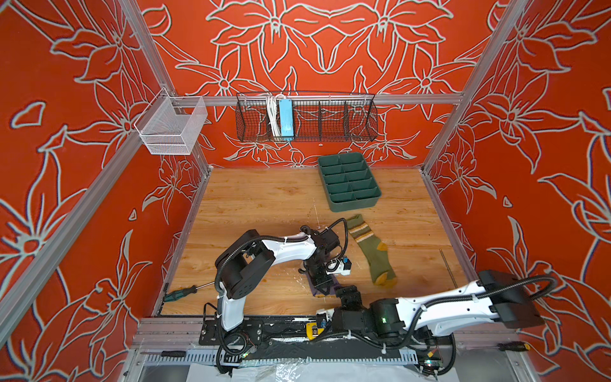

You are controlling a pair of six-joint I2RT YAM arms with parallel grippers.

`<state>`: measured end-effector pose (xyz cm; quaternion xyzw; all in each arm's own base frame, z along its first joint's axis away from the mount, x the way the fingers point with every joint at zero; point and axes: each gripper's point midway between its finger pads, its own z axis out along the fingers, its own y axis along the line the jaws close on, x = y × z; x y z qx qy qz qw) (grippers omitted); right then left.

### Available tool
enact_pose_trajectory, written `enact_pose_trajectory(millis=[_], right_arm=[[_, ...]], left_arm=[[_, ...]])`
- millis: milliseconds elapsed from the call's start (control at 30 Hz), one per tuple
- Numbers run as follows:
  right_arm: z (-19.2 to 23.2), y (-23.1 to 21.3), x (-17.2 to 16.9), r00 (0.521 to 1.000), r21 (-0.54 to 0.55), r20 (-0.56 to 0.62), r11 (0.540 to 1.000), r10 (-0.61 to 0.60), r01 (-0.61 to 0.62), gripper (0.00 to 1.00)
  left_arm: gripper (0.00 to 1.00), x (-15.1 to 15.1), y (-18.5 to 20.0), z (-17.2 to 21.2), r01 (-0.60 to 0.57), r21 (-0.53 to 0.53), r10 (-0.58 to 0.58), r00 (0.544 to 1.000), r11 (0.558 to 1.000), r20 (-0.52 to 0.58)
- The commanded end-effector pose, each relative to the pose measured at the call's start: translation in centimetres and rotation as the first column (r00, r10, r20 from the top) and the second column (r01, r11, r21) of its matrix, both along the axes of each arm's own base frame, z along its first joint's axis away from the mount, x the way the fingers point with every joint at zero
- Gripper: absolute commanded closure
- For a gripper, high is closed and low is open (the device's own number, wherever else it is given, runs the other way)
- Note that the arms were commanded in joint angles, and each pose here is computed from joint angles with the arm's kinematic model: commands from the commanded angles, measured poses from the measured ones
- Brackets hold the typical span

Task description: Roll the socks

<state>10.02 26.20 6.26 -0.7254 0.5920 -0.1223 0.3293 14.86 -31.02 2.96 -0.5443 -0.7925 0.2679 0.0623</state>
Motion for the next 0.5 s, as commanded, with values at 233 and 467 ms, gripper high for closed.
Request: enact_pose_trajectory(millis=[233, 467], right_arm=[[-3.2, 0.5, 2.1, 0.997, 0.002, -0.06, 0.999, -0.054, 0.055, 0.29], [-5.6, 1.0, 2.5, 0.998, -0.11, -0.047, 0.993, -0.041, 0.036, 0.59]], left_arm=[[1.0, -0.3, 0.5, 0.9, -0.001, -0.025, 0.001, 1.0, 1.0, 0.011], [1.0, -0.3, 0.4, 0.9, 0.001, -0.031, -0.001, 1.0, 1.0, 0.01]])
